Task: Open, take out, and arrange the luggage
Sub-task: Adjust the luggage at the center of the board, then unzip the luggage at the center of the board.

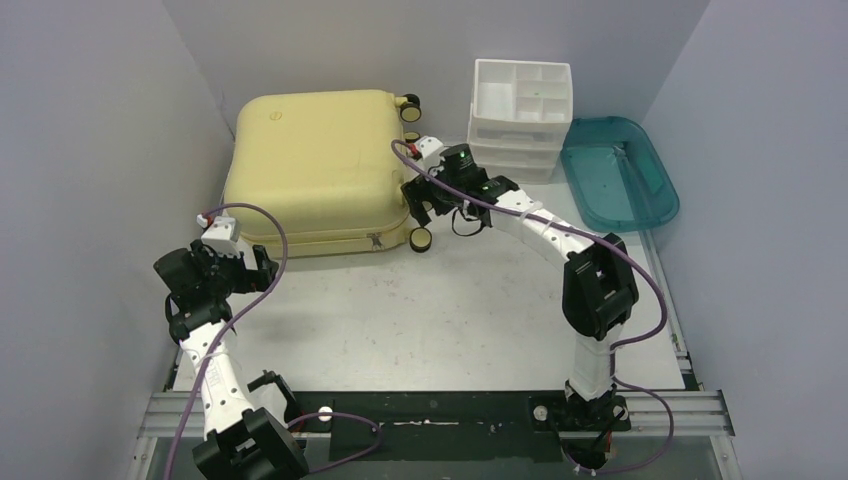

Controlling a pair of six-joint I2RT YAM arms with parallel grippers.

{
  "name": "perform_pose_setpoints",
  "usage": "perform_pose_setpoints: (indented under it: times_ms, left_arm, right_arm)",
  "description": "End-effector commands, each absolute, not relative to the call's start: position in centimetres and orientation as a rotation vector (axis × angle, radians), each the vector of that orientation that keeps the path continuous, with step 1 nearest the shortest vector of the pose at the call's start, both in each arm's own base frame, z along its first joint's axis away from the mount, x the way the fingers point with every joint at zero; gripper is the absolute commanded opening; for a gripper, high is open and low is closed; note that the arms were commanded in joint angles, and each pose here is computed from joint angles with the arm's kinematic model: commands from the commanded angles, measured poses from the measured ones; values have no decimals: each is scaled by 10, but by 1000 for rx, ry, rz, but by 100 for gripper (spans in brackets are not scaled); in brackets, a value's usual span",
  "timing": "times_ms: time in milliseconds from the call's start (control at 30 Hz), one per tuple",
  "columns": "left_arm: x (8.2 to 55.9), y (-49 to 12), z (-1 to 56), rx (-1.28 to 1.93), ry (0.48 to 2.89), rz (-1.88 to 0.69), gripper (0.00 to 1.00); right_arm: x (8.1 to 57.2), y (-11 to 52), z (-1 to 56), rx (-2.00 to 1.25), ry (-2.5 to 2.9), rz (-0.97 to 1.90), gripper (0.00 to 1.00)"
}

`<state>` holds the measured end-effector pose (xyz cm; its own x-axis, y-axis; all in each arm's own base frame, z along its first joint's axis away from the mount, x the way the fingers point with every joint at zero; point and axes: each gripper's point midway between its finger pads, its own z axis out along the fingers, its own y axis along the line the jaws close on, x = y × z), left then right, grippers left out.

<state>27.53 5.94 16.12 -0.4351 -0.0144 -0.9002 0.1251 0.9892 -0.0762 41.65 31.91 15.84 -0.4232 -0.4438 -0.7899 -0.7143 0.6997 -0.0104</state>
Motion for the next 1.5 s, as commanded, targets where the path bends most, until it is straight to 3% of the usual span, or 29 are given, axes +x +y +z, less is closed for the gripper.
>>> perform_pose_setpoints:
  times_ms: [0,300,500,700,867,1200,1467]
  left_arm:
    - [276,59,166,108,1994,-163,97]
    - [274,61,170,109,1969,-158,97]
    - [273,62,168,106,1977,-161,97]
    - [272,62,170,110,1966,-154,97]
    - [272,62,169,113,1969,-158,97]
    - [272,63,168,108,1970,-156,97]
    - [272,64,167,106,1974,-158,97]
  right_arm:
    - [437,327,238,-781,1883,421,100]
    - [353,310,206,-935,1564,286,95]
    - [312,336,192,-988,1413,380,84]
    - [313,363,149,-1037,1407,153,83]
    - [324,378,149,-972,1381,-15,79]
    - [334,396,146,-944,1331,-33,67]
    - [351,415,138,-936,1351,-70,65]
